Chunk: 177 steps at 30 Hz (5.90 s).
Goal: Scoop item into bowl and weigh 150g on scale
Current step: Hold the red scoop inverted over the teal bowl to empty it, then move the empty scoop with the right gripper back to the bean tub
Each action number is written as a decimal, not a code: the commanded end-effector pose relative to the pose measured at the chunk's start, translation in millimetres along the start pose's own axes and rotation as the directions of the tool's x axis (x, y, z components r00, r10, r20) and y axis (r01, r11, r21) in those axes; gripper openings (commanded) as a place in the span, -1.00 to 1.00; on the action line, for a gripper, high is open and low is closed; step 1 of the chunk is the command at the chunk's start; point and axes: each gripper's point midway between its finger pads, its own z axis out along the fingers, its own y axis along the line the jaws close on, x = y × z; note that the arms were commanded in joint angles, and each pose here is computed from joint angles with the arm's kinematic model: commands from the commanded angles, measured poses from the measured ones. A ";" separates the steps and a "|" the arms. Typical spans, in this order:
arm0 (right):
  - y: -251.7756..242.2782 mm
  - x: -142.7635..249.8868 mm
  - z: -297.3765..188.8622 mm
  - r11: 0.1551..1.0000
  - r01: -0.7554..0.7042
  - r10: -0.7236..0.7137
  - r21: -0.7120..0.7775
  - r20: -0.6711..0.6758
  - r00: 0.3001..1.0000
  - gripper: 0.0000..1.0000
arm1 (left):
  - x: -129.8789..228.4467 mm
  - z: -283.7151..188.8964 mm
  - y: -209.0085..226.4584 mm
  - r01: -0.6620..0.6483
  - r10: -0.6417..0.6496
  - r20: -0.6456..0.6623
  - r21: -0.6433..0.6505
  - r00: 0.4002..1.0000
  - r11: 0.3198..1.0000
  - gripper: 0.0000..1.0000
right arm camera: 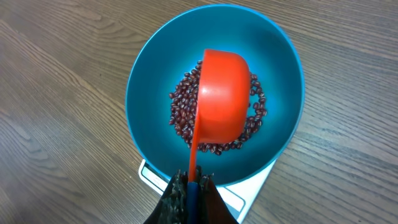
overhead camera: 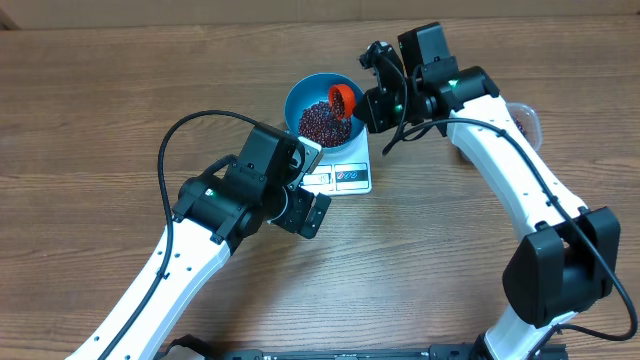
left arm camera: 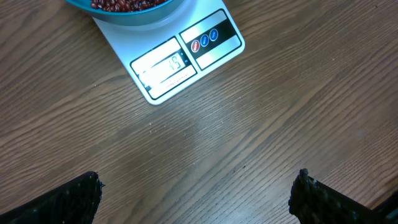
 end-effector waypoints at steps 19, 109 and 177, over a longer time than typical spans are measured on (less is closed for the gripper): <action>13.9 -15.6 -15.5 0.991 0.111 -0.115 0.074 0.040 0.993 -0.93 | -1.2 -1.4 -4.7 -0.006 0.006 0.006 0.019 1.000 1.000 0.99; 12.9 -22.2 -13.5 0.966 0.162 -0.174 0.201 0.045 0.984 -0.93 | -1.2 -1.4 -4.7 -0.006 0.006 0.006 0.019 1.000 1.000 0.99; -229.8 121.6 -133.8 0.686 -0.331 0.513 0.648 -0.107 0.852 -0.93 | -1.2 -1.4 -4.7 -0.006 0.006 0.006 0.019 1.000 1.000 0.99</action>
